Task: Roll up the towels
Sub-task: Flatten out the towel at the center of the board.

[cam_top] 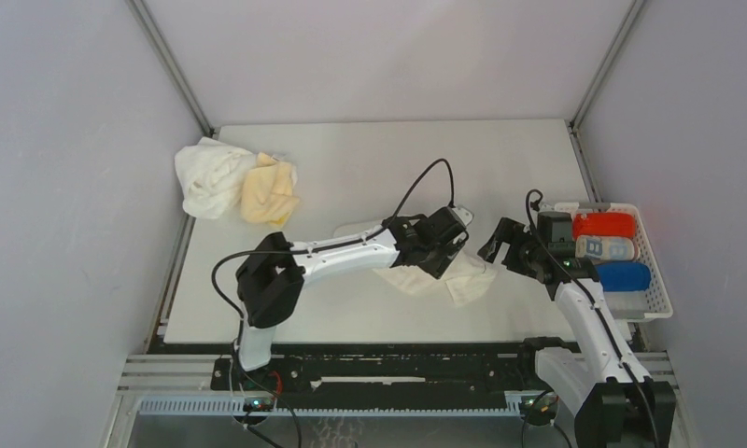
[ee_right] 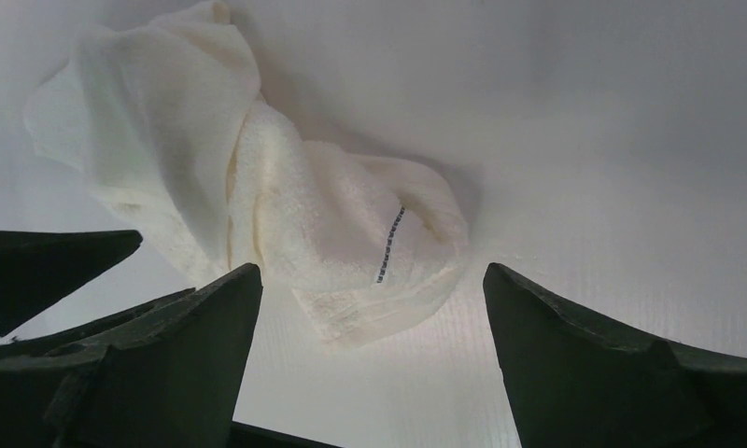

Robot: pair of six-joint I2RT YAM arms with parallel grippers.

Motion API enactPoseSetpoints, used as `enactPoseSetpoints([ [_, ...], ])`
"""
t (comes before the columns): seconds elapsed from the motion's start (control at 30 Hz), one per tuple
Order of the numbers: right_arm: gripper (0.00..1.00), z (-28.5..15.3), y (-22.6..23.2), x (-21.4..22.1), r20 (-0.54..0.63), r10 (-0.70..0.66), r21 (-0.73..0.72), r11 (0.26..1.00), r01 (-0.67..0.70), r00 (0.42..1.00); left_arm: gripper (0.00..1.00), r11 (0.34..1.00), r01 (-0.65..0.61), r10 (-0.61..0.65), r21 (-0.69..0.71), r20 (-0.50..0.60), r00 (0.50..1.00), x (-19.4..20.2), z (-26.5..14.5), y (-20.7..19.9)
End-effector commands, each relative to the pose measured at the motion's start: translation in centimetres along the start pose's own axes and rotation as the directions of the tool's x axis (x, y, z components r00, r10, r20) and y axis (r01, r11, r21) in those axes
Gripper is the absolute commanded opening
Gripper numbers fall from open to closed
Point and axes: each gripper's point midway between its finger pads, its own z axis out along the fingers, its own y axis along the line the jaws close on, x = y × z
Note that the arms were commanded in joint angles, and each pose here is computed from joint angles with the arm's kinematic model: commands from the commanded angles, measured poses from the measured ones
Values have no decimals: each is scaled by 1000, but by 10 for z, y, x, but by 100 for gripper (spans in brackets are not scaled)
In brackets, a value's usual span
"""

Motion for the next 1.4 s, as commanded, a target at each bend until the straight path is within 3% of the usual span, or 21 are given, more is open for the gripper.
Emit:
enactPoseSetpoints([
  [0.0, 88, -2, 11, -12, 47, 9, -49, 999, -6, 999, 55, 999, -26, 27, -21, 31, 999, -16, 2, 2],
  [0.53, 88, 0, 12, -10, 42, 9, -61, 998, -6, 999, 55, 996, -49, 44, -70, -71, 996, 13, 42, 6],
  [0.63, 88, 0, 12, -11, 43, 10, -65, 998, -7, 999, 47, 994, -49, 42, -99, -74, 996, 14, 41, 12],
  [0.77, 88, 0, 13, -11, 42, 10, -69, 998, -7, 999, 25, 993, -37, 33, -112, -31, 999, 1, 25, 16],
  [0.9, 87, -1, 16, -11, 44, 7, -82, 997, -4, 999, 18, 992, -9, 12, -129, 18, 1000, -15, 3, 24],
  [1.13, 87, 1, 20, -7, 28, -21, -101, 995, 24, 999, 14, 990, 65, -55, -124, 85, 995, -35, -50, 54],
  [1.37, 87, 9, 28, 2, -12, -68, -126, 990, 66, 998, 13, 986, 153, -149, -65, 52, 987, -22, -63, 81],
])
